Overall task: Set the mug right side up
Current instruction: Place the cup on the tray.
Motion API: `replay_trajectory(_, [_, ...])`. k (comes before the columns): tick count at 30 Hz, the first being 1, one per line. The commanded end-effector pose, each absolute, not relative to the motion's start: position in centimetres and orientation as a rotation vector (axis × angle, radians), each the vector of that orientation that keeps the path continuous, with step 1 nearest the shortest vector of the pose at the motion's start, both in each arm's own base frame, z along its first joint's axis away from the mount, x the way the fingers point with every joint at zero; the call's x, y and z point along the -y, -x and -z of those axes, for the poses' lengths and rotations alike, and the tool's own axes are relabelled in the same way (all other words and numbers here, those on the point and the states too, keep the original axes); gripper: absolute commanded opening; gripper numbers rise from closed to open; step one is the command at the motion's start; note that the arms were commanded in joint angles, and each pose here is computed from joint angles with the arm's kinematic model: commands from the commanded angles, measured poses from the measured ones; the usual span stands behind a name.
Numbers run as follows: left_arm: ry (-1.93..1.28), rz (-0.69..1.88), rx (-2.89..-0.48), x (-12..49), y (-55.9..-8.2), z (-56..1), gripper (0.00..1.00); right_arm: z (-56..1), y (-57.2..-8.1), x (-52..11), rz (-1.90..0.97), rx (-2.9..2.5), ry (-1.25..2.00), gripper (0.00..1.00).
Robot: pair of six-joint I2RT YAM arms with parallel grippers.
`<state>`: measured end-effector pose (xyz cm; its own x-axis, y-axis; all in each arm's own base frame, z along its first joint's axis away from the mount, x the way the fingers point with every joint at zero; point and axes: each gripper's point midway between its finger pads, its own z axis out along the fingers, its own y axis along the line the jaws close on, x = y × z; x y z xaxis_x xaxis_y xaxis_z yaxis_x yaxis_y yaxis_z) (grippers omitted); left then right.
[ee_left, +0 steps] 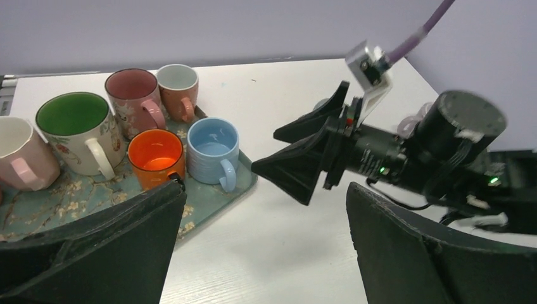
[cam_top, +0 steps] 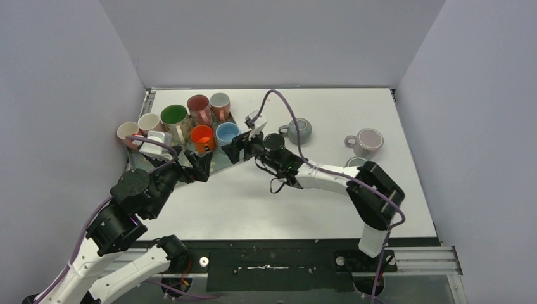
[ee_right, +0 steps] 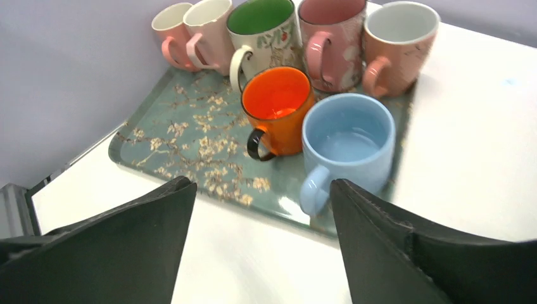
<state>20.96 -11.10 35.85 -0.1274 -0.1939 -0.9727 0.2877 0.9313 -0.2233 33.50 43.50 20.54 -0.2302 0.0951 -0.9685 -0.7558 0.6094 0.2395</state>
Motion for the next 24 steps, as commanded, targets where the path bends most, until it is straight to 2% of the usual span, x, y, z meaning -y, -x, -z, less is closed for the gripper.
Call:
replay_trajectory(1, [-0.251,0.492,-1.551,14.0,-20.8,-36.5,0.97,-22.1,-31.8,-38.6,-0.770,-1.784,0.521,0.82])
replay_trajectory(4, [-0.341,0.516,-1.552,15.8,-20.9,-34.5,0.97,-22.0,-31.0,-35.2,-0.692,-1.889,0.486,0.89])
replay_trajectory(7, [-0.361,0.528,-1.556,17.1,-21.8,-32.6,0.97,-22.1,-30.5,-31.7,-0.602,-1.963,0.410,0.99])
replay_trajectory(16, [-0.298,0.485,-1.711,18.7,-26.4,-26.1,0.97,-19.8,-29.9,-22.4,-0.255,-2.138,0.218,1.00])
replay_trajectory(22, [-0.202,0.665,-1.920,16.9,-29.7,-23.2,0.97,-16.4,-31.2,-15.8,-0.063,-2.248,-0.010,1.00])
replay_trajectory(24, [-0.235,0.631,-1.931,16.3,-29.8,-22.9,0.97,-15.7,-31.7,-13.6,-0.014,-2.260,-0.086,1.00])
